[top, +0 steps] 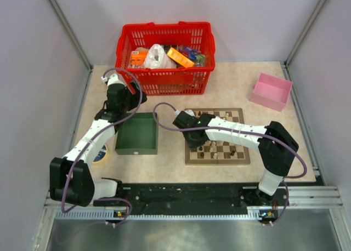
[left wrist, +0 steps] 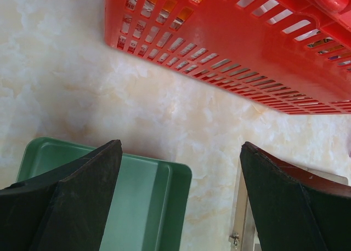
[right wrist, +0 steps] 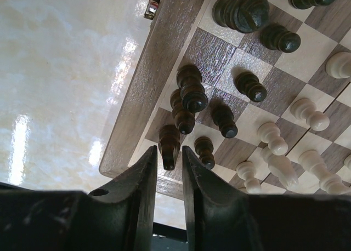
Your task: Set up the chess pieces on the board
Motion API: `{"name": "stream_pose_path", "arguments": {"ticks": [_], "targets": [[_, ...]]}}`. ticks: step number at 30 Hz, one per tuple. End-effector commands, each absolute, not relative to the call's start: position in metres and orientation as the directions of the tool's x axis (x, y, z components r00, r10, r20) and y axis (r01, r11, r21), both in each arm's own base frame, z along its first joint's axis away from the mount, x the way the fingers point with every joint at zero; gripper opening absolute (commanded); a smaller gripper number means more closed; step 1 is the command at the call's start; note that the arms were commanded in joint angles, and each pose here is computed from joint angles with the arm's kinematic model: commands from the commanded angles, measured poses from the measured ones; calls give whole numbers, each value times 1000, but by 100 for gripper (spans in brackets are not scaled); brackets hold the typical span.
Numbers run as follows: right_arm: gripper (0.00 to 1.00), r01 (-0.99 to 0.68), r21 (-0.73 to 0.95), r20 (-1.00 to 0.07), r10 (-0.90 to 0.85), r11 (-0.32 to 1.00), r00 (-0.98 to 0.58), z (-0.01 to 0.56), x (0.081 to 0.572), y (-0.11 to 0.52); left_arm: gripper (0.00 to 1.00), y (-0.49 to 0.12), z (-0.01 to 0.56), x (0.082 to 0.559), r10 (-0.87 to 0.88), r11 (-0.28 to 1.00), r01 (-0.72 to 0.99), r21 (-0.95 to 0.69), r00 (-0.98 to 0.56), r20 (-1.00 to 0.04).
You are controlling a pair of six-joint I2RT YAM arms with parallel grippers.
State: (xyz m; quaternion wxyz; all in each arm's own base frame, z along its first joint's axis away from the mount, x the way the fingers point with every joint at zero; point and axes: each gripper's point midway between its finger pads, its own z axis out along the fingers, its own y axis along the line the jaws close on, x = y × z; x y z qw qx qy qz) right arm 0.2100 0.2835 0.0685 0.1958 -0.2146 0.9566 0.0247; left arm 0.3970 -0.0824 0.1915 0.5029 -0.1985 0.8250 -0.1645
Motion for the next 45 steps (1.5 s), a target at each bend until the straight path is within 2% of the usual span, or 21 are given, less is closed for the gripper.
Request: {"name": "stream_pose_path", "arguments": {"ticks": [1,9,14,19,24,29,39,45], "targets": [[27,-430,7,-460,-379,903,-803,94,218,303,94,-80,207,399,-507,859,-141,-492,-366,-780],[34,-433,55,-542,-338,900,-770,145,218,299,94,-80,210,398,-507,859,-138,-493,-362,-782],[37,-295,24,-594,-224,955,-773,165,225,245,94,-81,213,398,-513,855,-131,-502,-359,-780],[37,-36,71,-504,4,997,-863,133,204,172,94,-85,214,397,-519,849,-117,-515,-367,-772],[40,94,71,-438,115,993,-891,109,176,142,94,-90,212,398,-516,848,-97,-522,-379,-768],[39,131,51,-400,140,990,-906,87,175,134,93,-93,212,400,-516,846,-85,-527,-384,-766],[39,169,-5,-410,152,986,-899,80,187,117,93,-93,211,403,-515,846,-85,-527,-386,-765],[38,179,42,-414,180,983,-892,77,195,114,93,-95,209,404,-516,845,-83,-529,-392,-762]]}}
